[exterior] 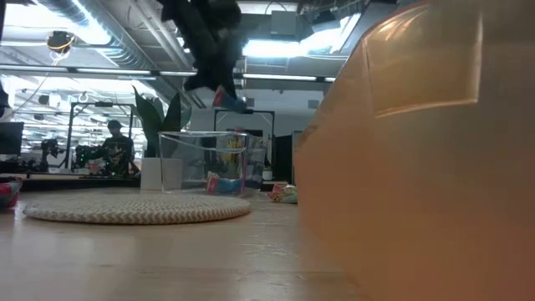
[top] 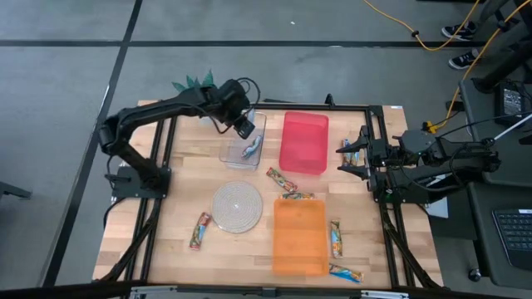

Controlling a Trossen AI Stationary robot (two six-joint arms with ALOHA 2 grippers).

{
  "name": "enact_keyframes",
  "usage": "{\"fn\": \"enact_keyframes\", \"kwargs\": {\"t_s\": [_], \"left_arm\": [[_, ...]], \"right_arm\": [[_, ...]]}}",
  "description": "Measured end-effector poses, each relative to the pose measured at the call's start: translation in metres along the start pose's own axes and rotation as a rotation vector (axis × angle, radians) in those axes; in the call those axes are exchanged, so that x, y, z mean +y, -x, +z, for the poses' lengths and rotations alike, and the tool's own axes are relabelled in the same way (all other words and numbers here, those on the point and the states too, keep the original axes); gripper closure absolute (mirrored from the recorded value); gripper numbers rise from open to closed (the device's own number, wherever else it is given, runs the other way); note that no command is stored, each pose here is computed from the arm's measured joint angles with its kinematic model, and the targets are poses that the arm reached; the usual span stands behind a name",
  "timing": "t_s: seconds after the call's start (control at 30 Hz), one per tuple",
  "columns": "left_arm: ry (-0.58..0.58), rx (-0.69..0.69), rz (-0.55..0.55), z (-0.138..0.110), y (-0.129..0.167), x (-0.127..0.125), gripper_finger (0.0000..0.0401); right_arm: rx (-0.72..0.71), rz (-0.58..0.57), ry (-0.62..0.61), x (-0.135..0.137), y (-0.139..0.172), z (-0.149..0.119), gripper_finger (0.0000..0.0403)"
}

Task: Pick and place Granola Bars by type
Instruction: Put the red granola bar into the transparent bin

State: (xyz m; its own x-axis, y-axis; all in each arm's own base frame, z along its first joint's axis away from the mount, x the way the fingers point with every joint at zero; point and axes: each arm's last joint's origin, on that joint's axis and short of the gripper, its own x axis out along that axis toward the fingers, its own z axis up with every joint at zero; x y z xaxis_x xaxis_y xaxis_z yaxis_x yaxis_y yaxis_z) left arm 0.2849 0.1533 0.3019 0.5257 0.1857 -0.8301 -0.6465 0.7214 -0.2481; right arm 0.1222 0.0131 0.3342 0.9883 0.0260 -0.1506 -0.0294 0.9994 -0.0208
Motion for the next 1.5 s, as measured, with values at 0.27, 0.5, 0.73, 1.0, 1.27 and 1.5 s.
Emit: {"fn": "enact_keyframes", "kwargs": {"t_s": [0.27, 0.5, 0.73, 1.0, 1.27, 1.5], "left_arm": [[0.014, 0.147, 0.050, -0.004, -0.050, 0.006, 0.0372], [0.004, 0.234, 0.086, -0.009, -0.081, 0.011, 0.0358], [0.000, 0.232, 0.134, -0.009, -0.085, 0.013, 0.0335], [0.015, 0.210, 0.062, -0.009, -0.066, 0.006, 0.0310], [-0.029, 0.110, -0.032, -0.015, -0.019, -0.027, 0.0309], [-0.049, 0.009, -0.138, -0.036, 0.041, -0.061, 0.0309]], "right_arm": [[0.014, 0.000, 0.001, 0.000, 0.000, -0.001, 0.0162], [0.064, 0.000, 0.004, 0.000, 0.000, -0.006, 0.0162], [0.063, 0.000, 0.003, 0.000, 0.000, -0.006, 0.0162], [0.061, 0.000, 0.005, 0.000, 0.000, -0.006, 0.0162], [0.060, 0.000, 0.007, 0.000, 0.000, -0.006, 0.0162], [0.058, 0.000, 0.009, 0.000, 0.000, -0.006, 0.0162]]}}
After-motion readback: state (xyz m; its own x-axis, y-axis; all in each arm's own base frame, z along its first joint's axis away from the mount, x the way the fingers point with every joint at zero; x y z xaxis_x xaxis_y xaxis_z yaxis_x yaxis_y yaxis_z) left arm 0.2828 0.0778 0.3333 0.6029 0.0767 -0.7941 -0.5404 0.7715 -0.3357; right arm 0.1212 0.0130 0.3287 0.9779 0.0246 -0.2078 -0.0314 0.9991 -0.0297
